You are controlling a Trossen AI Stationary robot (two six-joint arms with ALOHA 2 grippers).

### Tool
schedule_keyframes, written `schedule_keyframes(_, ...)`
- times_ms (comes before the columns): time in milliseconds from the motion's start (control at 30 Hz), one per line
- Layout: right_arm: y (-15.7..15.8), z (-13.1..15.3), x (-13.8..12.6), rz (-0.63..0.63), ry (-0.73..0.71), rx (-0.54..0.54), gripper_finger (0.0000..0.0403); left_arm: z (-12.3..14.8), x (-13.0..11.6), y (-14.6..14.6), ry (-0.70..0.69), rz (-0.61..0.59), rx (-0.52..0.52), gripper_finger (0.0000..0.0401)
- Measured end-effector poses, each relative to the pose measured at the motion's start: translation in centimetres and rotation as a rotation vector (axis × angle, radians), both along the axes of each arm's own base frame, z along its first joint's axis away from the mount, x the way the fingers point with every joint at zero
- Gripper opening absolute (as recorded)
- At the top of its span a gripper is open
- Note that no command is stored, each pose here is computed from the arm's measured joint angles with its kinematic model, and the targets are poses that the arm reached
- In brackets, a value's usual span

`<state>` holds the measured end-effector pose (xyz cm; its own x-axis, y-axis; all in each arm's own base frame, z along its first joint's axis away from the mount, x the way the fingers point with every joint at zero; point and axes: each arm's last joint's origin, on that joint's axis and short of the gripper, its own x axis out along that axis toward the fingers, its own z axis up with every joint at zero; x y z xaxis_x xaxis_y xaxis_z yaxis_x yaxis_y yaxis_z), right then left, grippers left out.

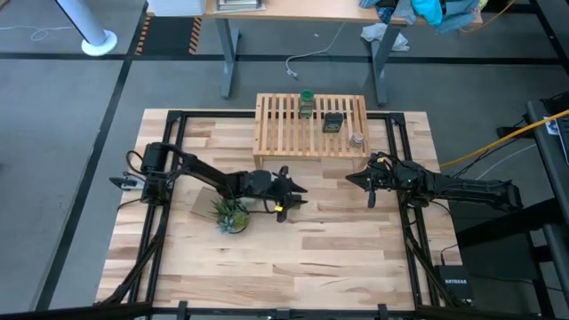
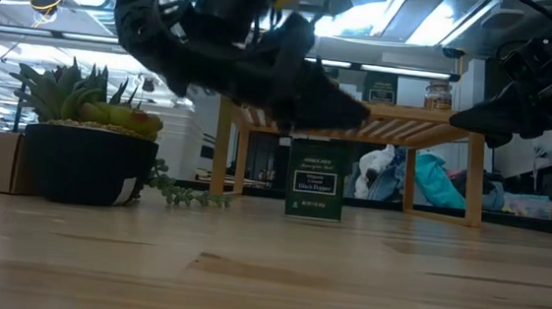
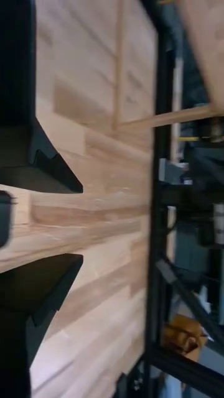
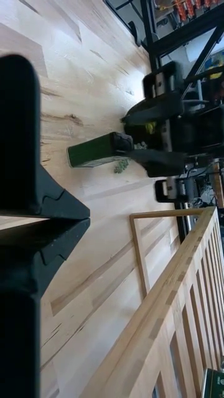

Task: Shelf spices
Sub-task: Remove the brown seasoning bottle from the shelf

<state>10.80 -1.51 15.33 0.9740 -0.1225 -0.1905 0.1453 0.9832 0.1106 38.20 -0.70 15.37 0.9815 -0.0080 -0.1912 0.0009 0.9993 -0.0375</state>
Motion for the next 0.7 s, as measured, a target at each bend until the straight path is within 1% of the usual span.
schedule_keyframes(167, 0.0, 0.5, 0.0, 0.001, -0.012, -0.007, 0.0014, 2.4, -0.4, 0.0, -0.078, -0.010, 0.069, 0.0162)
schedule_keyframes(467, 0.0, 2.9, -0.1, 0.002, -0.082, -0.024, 0.0014, 5.5, -1.2, 0.1, -0.159, -0.016, 0.226, 0.0162)
schedule_keyframes(600, 0.0, 4.1, -0.2, 0.007, -0.106, -0.063, 0.0014, 6.5, -1.6, 0.3, -0.168, 0.043, 0.277, 0.0162)
schedule_keyframes(700, 0.0, 4.8, -0.3, 0.009, -0.111, -0.082, 0.0014, 7.4, -2.2, 1.1, -0.110, 0.124, 0.326, 0.0162)
